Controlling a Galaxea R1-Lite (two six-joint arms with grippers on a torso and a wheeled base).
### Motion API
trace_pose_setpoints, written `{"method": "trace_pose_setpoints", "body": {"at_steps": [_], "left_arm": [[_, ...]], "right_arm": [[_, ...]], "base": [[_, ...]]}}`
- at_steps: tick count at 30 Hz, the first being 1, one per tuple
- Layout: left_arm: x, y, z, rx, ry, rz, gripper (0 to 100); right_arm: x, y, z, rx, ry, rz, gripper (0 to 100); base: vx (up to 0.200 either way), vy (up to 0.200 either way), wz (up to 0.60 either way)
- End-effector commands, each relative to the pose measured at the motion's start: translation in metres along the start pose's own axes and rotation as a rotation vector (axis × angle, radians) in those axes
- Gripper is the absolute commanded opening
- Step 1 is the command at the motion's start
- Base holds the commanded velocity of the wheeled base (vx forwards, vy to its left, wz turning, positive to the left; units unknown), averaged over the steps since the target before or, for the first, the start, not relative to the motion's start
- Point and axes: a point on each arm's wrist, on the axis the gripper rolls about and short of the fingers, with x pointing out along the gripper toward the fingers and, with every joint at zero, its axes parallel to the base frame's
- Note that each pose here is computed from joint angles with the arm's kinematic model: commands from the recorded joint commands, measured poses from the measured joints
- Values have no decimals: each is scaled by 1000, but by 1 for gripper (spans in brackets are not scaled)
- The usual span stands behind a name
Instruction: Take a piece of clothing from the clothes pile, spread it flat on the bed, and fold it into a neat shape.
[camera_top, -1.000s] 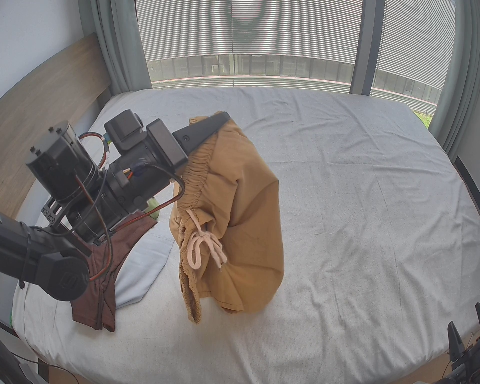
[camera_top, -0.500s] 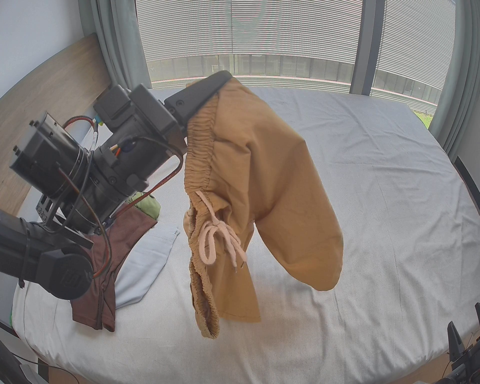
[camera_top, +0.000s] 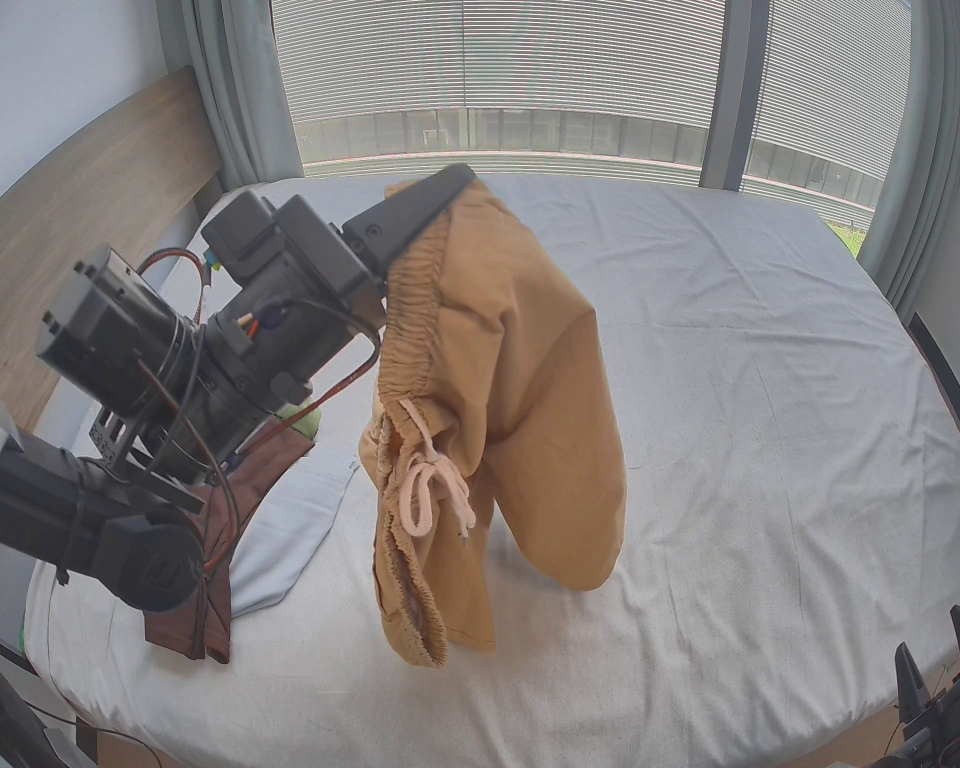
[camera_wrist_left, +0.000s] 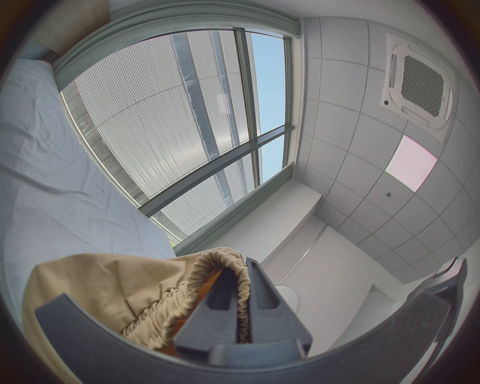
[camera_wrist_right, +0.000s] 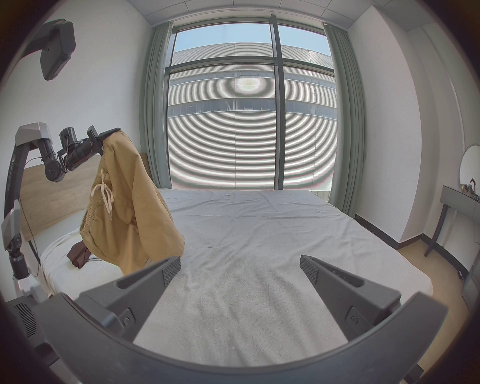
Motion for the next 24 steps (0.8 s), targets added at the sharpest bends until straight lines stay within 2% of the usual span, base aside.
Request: {"method": "trace_pose_setpoints", "body": {"at_steps": [1, 7, 11, 15, 19, 24], "left_arm": [[-2, 20, -16, 9, 45, 55, 0], [0, 39, -24, 76, 65, 90, 0], [6, 44, -24, 83, 56, 87, 0], [8, 44, -23, 88, 52, 81, 0], [4, 56, -13, 112, 35, 114, 0], [1, 66, -13, 132, 34, 137, 0]], "right_arm": [[0, 0, -5, -1, 0, -1, 100], [0, 0, -5, -1, 1, 0, 100], [0, 0, -5, 0, 0, 0, 100], [0, 0, -5, 2, 0, 0, 100], [0, 0, -5, 3, 0, -1, 100], [0, 0, -5, 8, 0, -1, 100]], "base": [[0, 0, 0], [0, 0, 0], [0, 0, 0], [0, 0, 0], [0, 0, 0], [0, 0, 0]]}}
